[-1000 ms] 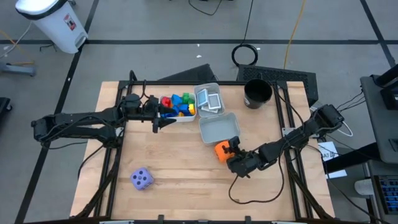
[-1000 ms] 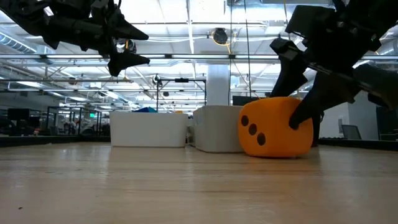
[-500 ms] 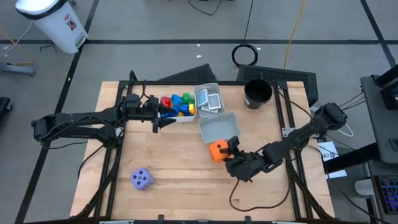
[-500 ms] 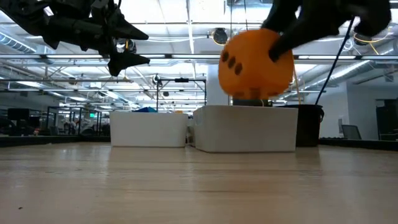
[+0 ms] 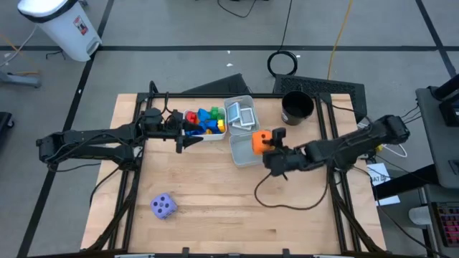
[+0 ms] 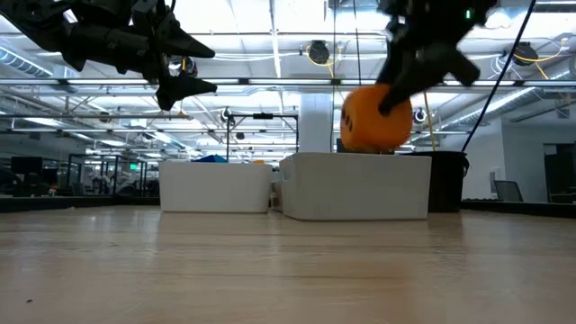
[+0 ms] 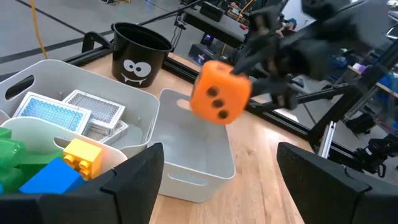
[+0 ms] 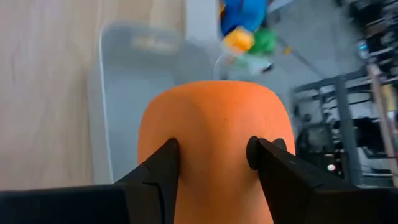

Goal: Pick & Place Toys
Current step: Put the orange dice into the bottom gray bin

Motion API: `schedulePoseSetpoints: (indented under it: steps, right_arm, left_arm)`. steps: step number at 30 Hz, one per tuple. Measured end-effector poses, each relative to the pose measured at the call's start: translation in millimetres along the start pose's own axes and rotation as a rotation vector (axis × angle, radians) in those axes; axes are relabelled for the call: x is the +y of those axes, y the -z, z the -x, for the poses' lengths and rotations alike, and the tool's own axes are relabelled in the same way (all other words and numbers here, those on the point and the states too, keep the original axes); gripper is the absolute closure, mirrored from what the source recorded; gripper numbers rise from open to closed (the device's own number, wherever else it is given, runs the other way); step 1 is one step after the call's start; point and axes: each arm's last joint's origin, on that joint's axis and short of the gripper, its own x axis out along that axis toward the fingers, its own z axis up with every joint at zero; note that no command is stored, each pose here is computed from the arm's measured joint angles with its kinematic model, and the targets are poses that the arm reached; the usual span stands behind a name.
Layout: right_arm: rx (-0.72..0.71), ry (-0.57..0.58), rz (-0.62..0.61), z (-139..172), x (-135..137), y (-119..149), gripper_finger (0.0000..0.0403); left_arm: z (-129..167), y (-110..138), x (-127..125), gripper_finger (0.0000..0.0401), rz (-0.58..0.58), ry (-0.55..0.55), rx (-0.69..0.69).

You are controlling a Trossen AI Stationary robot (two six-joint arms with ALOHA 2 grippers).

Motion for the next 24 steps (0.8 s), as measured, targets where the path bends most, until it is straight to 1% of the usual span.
schedulePoseSetpoints:
  steps: [2, 7, 13, 18, 24]
  right_arm:
    - [0.017, -0.031, 0.009, -14, 1, 10, 0.0245]
    - [0.066, -0.050, 0.015, -42, 6, 38, 0.0246]
    - [0.105, -0.073, 0.018, -53, 12, 57, 0.0246]
    - [0.096, -0.066, 0.020, -55, 15, 60, 0.0232]
    - [0.073, -0.054, -0.020, -55, 14, 58, 0.0187]
  left_arm:
    - [0, 0, 0, 0.0082, 0.000, 0.000, 0.000]
    - [0, 0, 0, 0.0082, -0.001, 0.000, 0.000]
    - [0, 0, 0, 0.0082, -0.002, 0.000, 0.000]
    - [0, 0, 0, 0.0082, -0.002, 0.000, 0.000]
    - [0, 0, 0, 0.0082, -0.002, 0.000, 0.000]
